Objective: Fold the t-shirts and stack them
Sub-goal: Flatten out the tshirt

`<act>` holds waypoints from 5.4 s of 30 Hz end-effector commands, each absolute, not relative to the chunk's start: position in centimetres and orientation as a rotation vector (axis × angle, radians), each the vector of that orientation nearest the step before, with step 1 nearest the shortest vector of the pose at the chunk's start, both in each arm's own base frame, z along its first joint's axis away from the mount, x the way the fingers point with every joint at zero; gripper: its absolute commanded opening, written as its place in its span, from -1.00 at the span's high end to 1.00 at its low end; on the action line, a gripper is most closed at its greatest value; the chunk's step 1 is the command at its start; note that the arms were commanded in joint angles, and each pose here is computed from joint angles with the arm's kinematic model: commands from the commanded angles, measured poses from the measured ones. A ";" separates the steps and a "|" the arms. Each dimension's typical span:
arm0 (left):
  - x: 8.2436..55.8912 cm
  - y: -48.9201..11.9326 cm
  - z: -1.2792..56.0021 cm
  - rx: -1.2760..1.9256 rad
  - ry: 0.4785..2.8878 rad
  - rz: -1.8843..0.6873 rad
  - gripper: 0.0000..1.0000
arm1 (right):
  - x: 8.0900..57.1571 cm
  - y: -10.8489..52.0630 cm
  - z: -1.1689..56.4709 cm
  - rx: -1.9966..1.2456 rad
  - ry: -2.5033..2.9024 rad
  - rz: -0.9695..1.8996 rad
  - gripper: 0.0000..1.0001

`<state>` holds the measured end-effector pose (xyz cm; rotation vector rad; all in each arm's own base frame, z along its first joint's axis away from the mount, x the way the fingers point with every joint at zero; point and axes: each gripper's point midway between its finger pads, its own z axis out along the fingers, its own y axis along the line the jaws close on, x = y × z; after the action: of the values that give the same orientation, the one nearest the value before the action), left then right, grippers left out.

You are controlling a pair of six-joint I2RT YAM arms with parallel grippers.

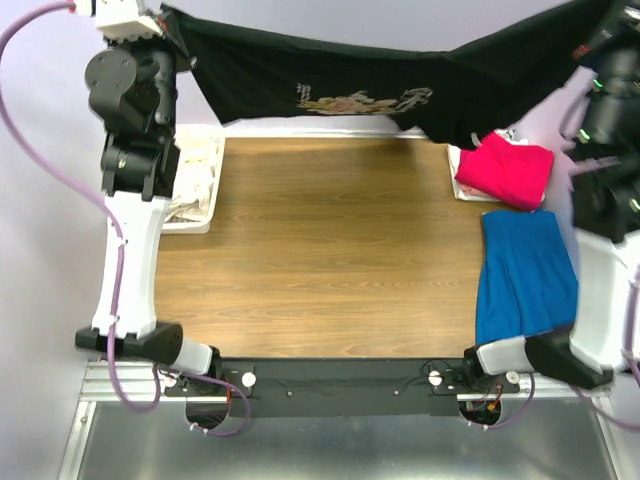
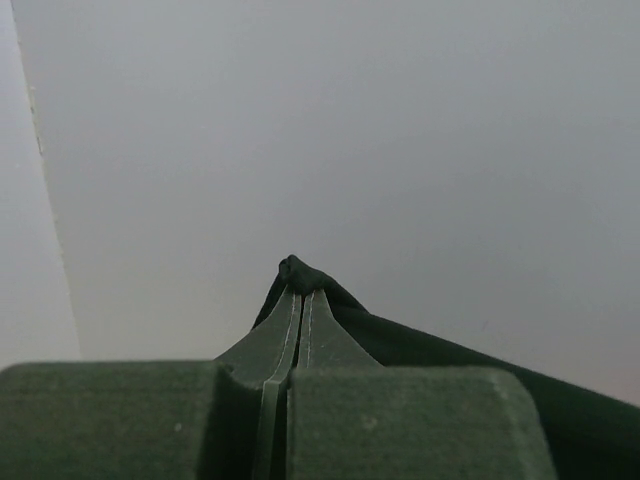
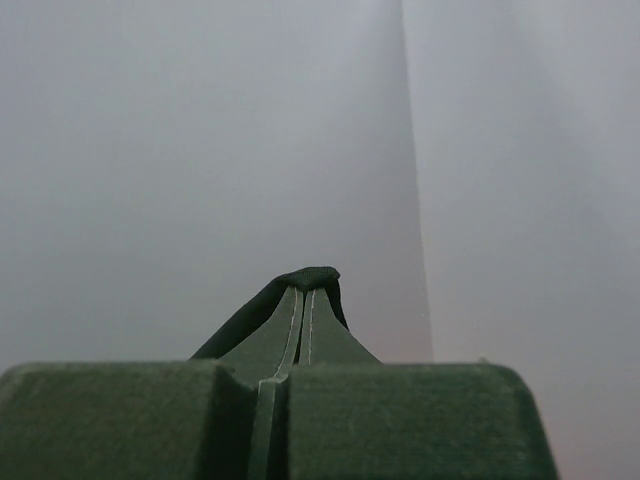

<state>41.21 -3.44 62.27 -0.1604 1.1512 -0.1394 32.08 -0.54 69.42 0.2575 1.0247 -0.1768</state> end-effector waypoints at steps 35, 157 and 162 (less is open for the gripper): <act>52.1 -6.4 26.9 -0.190 1.863 -0.137 1.00 | 59.2 2.1 38.4 0.221 1.593 -0.288 0.99; 32.9 -2.9 64.1 -0.088 1.150 -0.172 1.00 | 31.8 -3.7 69.7 0.209 0.953 -0.175 0.99; 34.1 -1.9 62.5 -0.137 1.202 -0.118 1.00 | 35.8 -3.0 67.6 0.203 1.019 -0.147 0.99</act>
<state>34.02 -3.34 63.12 -0.1030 1.1768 -0.1989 34.04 -2.93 68.23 0.1965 0.9981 -0.1482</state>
